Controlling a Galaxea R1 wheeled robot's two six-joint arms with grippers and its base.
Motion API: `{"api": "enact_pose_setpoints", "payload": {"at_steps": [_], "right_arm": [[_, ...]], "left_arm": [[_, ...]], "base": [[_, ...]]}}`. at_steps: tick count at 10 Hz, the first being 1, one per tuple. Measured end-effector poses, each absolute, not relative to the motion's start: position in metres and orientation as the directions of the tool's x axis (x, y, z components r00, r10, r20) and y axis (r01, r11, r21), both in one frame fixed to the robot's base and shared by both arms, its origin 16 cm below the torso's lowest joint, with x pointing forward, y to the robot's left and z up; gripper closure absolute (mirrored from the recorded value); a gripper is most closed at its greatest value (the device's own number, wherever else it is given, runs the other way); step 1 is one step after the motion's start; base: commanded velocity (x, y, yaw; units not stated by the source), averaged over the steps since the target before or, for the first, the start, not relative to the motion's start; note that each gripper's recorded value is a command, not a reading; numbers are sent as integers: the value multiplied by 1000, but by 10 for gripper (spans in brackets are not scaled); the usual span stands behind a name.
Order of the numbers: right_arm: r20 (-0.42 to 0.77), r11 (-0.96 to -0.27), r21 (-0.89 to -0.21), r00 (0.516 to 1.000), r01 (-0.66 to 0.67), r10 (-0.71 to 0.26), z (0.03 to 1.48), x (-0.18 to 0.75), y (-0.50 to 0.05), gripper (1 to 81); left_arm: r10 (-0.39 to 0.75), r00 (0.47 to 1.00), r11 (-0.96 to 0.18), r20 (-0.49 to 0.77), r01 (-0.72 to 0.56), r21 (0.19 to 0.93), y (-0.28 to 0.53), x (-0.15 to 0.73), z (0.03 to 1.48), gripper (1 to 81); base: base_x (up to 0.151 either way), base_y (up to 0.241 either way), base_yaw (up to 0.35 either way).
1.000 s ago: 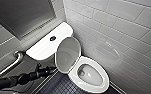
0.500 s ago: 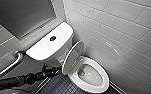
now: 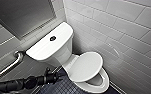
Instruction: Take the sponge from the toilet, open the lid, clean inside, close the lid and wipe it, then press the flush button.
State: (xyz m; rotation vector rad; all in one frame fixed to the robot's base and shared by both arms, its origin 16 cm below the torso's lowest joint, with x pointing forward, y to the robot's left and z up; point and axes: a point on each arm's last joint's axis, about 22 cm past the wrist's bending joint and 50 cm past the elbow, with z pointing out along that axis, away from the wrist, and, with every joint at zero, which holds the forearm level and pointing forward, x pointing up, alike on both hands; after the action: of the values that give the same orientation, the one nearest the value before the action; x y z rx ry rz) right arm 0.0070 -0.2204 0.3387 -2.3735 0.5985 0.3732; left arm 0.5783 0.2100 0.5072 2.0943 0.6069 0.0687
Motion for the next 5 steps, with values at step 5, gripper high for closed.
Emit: {"api": "enact_pose_setpoints", "payload": {"at_steps": [5], "right_arm": [[-397,-710,-502,861,-494,-318,333,3,-241,811]], "left_arm": [[365,920,-637,-140,357,683,265,524,468,10]], "base": [[0,0,0]]}}
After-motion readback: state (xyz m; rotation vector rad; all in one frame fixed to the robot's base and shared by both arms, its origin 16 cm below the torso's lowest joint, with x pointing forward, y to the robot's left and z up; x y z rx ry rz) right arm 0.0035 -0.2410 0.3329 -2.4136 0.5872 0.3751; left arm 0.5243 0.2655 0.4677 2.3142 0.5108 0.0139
